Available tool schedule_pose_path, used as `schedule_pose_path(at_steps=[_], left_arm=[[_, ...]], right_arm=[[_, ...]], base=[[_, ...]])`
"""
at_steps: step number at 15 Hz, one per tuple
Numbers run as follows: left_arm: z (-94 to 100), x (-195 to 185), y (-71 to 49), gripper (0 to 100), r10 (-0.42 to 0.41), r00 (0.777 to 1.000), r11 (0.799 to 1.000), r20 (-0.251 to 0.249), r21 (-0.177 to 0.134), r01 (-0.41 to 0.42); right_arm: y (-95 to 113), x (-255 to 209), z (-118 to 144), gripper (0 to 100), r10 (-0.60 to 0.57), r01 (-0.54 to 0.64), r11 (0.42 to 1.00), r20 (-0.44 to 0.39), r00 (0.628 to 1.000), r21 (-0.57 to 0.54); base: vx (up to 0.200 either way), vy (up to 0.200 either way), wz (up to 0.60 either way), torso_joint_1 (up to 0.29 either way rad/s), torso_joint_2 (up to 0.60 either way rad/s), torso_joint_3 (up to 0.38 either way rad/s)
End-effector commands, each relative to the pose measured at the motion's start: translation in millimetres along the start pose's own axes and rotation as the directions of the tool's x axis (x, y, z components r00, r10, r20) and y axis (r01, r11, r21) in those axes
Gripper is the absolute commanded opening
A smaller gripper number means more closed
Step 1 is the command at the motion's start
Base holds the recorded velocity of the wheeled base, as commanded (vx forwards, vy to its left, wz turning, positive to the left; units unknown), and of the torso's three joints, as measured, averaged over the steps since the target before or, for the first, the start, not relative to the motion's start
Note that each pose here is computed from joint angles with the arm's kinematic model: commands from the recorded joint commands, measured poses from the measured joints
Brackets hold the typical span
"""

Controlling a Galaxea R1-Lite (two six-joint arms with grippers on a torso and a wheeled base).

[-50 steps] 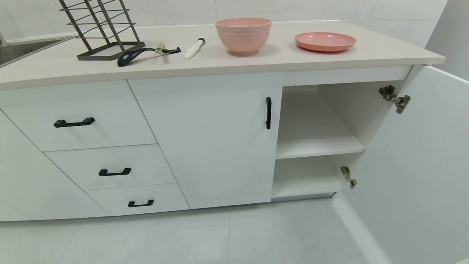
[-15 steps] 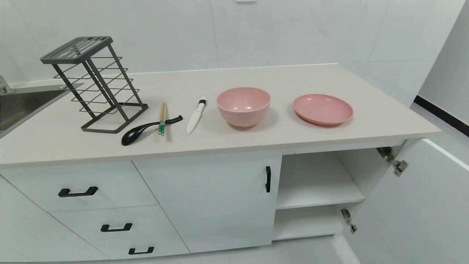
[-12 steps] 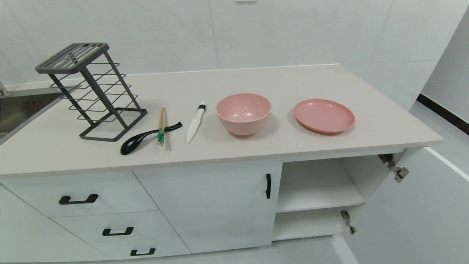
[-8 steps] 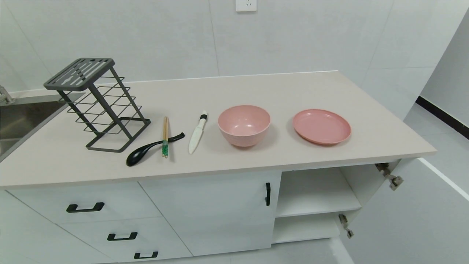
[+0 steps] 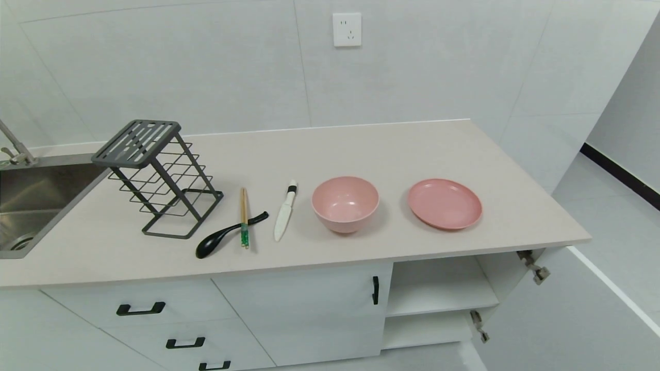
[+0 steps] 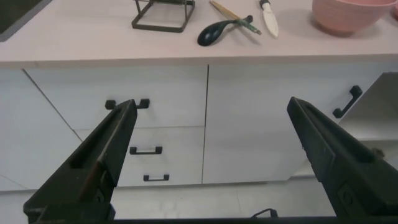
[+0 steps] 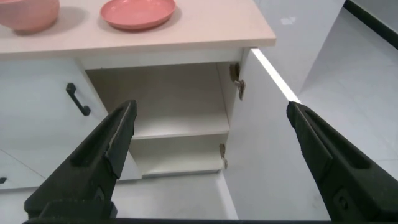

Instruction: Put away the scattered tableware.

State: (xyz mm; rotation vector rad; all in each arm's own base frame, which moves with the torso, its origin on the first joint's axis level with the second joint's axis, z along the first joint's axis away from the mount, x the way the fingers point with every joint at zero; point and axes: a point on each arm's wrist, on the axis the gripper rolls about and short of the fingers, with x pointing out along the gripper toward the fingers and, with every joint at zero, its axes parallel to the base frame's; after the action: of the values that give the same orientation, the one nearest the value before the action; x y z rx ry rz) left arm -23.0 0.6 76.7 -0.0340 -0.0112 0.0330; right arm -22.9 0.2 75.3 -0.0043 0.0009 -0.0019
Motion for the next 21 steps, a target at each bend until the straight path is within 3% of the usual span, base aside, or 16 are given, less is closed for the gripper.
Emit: schedule_pose_path(at_steps=[1,8,21], left_arm=[[-0.2,0.1,0.0,100,0.001,1.000,1.000,-0.003,0.000,-0.001],[-0.6,0.2,0.0,100,0.001,1.000,1.000,-0.004,0.000,-0.001],[-0.2,0.1,0.0,100,0.002,1.000,1.000,-0.003,-0.001,-0.002]], right_arm=[[0.0,0.1,0.0,100,0.000,0.000,1.000,-0.001,1.000,0.003],[0.0,0.1,0.0,100,-0.001,0.001,1.000,-0.001,1.000,0.003],[0.0,0.1,0.0,100,-0.001,0.001,1.000,-0.001,1.000,0.003]], base=[[0.000,0.000,0.00,0.193,-0.38,-0.183],[0.171,0.000,0.00,0.037,-0.07,-0.031],[0.000,0.000,0.00,0.000,0.00,0.000]])
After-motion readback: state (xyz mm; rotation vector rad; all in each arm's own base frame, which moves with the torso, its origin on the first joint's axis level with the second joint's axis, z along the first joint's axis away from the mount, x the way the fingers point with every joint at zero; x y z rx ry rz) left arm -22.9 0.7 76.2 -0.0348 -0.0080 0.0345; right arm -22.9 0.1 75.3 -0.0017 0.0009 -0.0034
